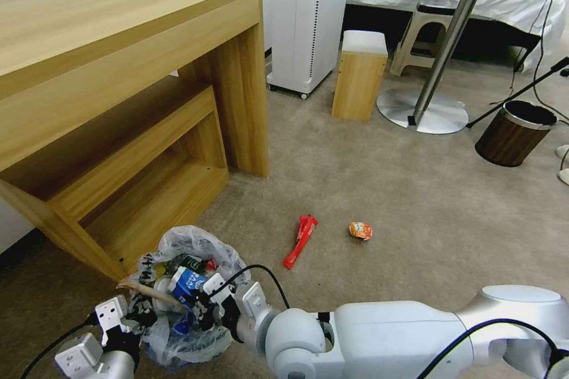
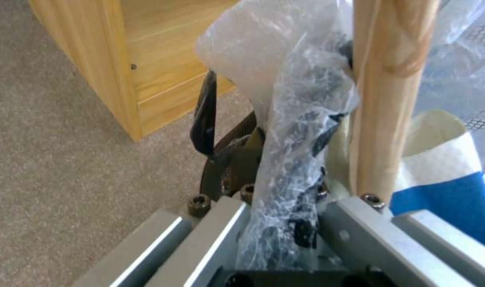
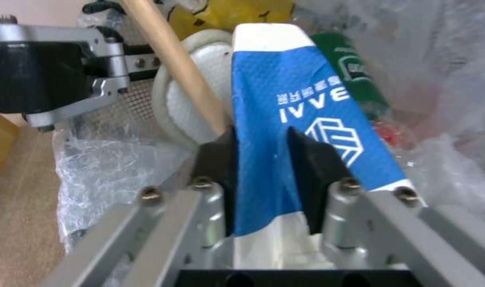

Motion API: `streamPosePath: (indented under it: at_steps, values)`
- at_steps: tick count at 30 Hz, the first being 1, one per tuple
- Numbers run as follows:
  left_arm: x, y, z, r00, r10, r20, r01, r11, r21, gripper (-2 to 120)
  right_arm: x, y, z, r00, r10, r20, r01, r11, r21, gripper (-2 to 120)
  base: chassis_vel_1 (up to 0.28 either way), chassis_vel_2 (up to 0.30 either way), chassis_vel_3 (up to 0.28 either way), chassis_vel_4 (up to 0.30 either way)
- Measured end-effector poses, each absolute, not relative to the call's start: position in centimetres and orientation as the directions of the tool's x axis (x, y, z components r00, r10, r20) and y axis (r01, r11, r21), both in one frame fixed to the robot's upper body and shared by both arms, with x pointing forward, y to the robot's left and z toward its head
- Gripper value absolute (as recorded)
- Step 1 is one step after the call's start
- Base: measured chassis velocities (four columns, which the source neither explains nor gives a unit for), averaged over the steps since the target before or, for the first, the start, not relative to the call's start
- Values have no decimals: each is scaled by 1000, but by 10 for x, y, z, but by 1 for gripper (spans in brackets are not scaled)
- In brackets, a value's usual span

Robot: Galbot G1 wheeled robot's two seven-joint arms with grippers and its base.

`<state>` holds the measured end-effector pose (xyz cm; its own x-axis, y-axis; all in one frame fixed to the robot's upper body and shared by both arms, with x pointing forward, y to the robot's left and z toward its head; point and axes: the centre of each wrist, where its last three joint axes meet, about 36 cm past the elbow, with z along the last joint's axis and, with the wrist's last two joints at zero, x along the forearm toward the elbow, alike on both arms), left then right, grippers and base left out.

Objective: Pick up the trash bin and place the garbage on the floor into it.

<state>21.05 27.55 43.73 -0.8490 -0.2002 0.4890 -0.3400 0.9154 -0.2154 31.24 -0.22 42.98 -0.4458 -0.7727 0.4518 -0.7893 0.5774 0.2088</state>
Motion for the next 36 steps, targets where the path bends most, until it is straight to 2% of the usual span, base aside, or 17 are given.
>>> streamPosePath:
  at_steps: [2,3,6,7,10,12,14,15,18,19,22,23,26,27,30,36]
  values:
    - [211,276,436,-847,-201,492,-342,915,-215,0,315,-7,435,-454,-775,440,-788,580,209,40,0,0,0,0]
    - [211,276,436,-847,-201,492,-342,915,-215,0,315,-7,435,-454,-775,440,-788,580,209,40,0,0,0,0]
    - [212,276,433,-846,-197,495,-341,914,-219,0,316,-8,442,-465,-787,406,-789,576,212,55,0,0,0,0]
    - [212,276,433,-846,-197,495,-341,914,-219,0,316,-8,442,-465,-787,406,-789,576,212,55,0,0,0,0]
    - [213,276,431,-845,-197,496,-341,915,-217,0,321,-10,449,-483,-799,359,-790,574,214,70,0,0,0,0]
    - [214,276,431,-846,-197,496,-340,915,-217,0,323,-11,451,-490,-804,337,-790,573,219,74,0,0,0,0]
    - [214,277,431,-846,-196,495,-339,915,-217,0,331,-14,459,-519,-809,276,-777,581,241,86,0,0,0,0]
    - [214,277,431,-846,-196,495,-339,915,-217,0,331,-14,459,-519,-809,276,-777,581,241,86,0,0,0,0]
    - [214,277,430,-846,-195,497,-337,917,-215,0,348,-22,478,-590,-778,217,-721,628,291,97,0,0,0,0]
    - [214,277,430,-846,-195,497,-337,917,-215,0,348,-22,478,-590,-778,217,-721,628,291,97,0,0,0,0]
    - [214,279,431,-845,-196,497,-336,918,-210,0,370,-50,499,-688,-701,186,-623,703,343,100,0,0,0,0]
    - [214,279,431,-845,-196,497,-336,918,-210,0,370,-50,499,-688,-701,186,-623,703,343,100,0,0,0,0]
    - [215,281,430,-845,-194,498,-333,920,-208,0,387,-81,522,-781,-599,174,-501,769,396,100,0,0,0,0]
    - [215,281,430,-845,-194,498,-333,920,-208,0,387,-81,522,-781,-599,174,-501,769,396,100,0,0,0,0]
    - [216,282,429,-843,-194,501,-333,920,-205,0,398,-113,539,-850,-502,161,-395,809,435,100,0,0,0,0]
    - [218,283,428,-843,-187,504,-329,922,-207,0,402,-149,534,-914,-366,176,-254,853,457,100,0,0,0,0]
